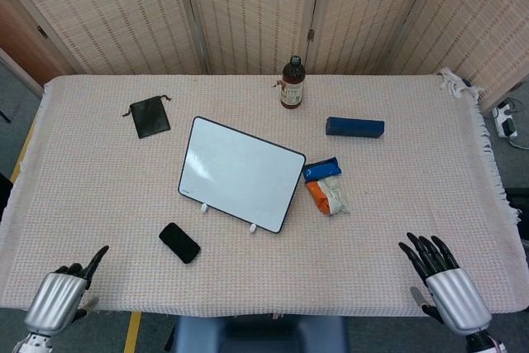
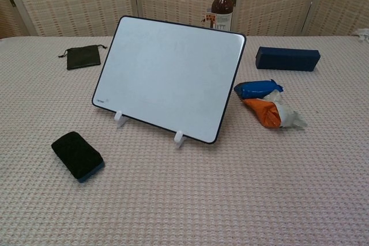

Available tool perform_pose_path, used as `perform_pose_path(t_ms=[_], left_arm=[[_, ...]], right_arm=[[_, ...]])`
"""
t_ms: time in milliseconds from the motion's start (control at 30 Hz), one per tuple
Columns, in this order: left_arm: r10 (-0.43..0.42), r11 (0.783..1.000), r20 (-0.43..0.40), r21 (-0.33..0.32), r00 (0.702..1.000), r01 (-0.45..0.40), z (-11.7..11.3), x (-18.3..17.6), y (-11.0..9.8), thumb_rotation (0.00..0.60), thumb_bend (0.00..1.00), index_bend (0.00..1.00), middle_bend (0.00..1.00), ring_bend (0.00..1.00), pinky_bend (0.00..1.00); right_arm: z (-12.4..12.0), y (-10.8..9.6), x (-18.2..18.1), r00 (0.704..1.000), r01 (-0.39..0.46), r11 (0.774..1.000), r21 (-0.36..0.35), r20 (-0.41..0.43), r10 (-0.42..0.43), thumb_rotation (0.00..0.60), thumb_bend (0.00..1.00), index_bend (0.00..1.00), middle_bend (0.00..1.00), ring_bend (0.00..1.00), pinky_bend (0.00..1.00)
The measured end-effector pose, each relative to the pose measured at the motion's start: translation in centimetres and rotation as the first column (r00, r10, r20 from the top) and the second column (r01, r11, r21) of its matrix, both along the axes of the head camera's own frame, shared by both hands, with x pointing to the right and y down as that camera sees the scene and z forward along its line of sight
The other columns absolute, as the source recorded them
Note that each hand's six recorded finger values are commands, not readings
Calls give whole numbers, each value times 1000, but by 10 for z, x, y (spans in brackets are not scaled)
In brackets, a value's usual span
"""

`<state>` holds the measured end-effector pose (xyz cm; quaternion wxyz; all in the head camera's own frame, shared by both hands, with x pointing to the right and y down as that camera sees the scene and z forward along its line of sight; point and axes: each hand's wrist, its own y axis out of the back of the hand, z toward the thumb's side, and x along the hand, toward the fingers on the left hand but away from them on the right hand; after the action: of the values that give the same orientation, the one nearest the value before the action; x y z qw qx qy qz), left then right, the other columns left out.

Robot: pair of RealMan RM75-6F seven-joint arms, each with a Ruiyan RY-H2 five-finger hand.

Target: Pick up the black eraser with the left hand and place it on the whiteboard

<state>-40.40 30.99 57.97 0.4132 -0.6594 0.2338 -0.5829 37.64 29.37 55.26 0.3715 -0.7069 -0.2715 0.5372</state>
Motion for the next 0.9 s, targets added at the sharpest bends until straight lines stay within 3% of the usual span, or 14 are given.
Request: perform_pose_path(t_ms=[167, 400, 900], left_arm=[[88, 994, 8, -69, 996, -88, 29, 21, -28, 600, 238, 297, 1000, 991, 1000], [178, 980, 7, -92, 984, -176, 58, 49, -59, 600, 253, 279, 1000, 995, 1000], [355, 928, -16, -111, 935, -355, 78, 96, -82, 600, 259, 267, 1000, 993, 1000]], right_arm=[[1, -4, -1, 1000, -8, 1000, 9, 3, 8, 600, 444, 0, 0, 0, 0], [8, -6, 2, 999, -22, 1000, 1, -27, 22, 600, 444, 0, 0, 0, 0], [24, -18, 9, 994, -79, 996, -36, -75, 76, 600, 444, 0, 0, 0, 0]])
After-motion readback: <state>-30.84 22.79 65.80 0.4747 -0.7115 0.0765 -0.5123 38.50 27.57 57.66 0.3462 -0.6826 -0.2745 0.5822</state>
